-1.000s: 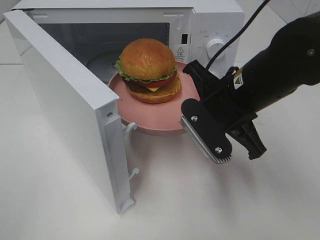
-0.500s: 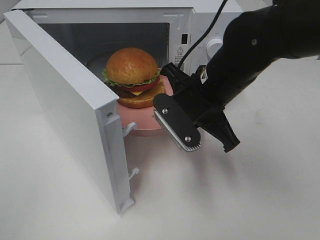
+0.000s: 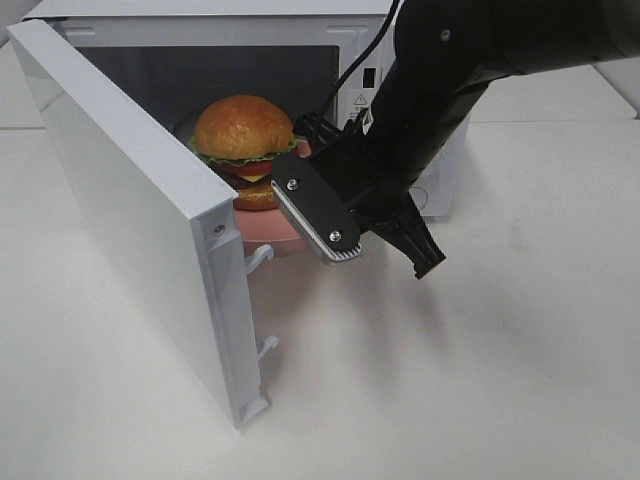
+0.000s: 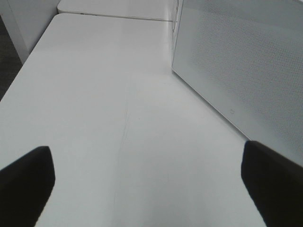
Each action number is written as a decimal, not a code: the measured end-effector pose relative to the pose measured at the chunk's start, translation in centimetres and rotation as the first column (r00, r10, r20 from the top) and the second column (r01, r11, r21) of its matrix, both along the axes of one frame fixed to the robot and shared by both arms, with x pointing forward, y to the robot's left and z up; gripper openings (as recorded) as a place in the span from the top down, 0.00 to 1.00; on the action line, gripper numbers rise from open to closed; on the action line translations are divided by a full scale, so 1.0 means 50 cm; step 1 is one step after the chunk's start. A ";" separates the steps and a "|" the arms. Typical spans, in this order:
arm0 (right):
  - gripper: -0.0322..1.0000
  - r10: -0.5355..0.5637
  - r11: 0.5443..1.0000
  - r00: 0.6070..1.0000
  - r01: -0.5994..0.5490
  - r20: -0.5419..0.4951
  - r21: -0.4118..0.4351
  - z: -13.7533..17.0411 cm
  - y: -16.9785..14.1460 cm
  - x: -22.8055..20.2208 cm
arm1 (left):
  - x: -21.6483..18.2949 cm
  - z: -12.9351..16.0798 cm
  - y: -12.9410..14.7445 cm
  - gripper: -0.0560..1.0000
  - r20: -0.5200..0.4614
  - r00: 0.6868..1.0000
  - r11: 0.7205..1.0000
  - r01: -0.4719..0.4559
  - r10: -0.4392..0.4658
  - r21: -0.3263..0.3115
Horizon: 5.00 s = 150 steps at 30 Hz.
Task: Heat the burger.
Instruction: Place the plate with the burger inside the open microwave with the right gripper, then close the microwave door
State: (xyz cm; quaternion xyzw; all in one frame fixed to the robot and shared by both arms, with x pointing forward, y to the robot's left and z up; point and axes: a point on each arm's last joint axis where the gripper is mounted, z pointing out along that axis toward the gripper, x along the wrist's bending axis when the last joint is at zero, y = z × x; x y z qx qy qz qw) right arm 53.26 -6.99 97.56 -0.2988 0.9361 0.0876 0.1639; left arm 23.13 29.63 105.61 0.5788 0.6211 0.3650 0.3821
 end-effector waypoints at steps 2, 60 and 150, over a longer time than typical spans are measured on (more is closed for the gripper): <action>0.92 0.001 1.000 1.000 -0.001 -0.005 -0.003 0.002 0.006 0.007 | 0.000 0.000 0.000 0.01 0.000 1.000 1.000 0.000 0.000 0.000; 0.92 -0.188 0.981 0.981 0.185 0.049 0.055 -0.034 0.136 0.201 | 0.000 0.000 0.000 0.01 0.000 1.000 1.000 0.000 0.000 0.000; 0.25 -0.318 0.927 0.942 0.284 0.109 0.245 -0.059 0.171 0.266 | 0.000 0.000 0.000 0.01 0.000 1.000 1.000 0.000 0.000 0.000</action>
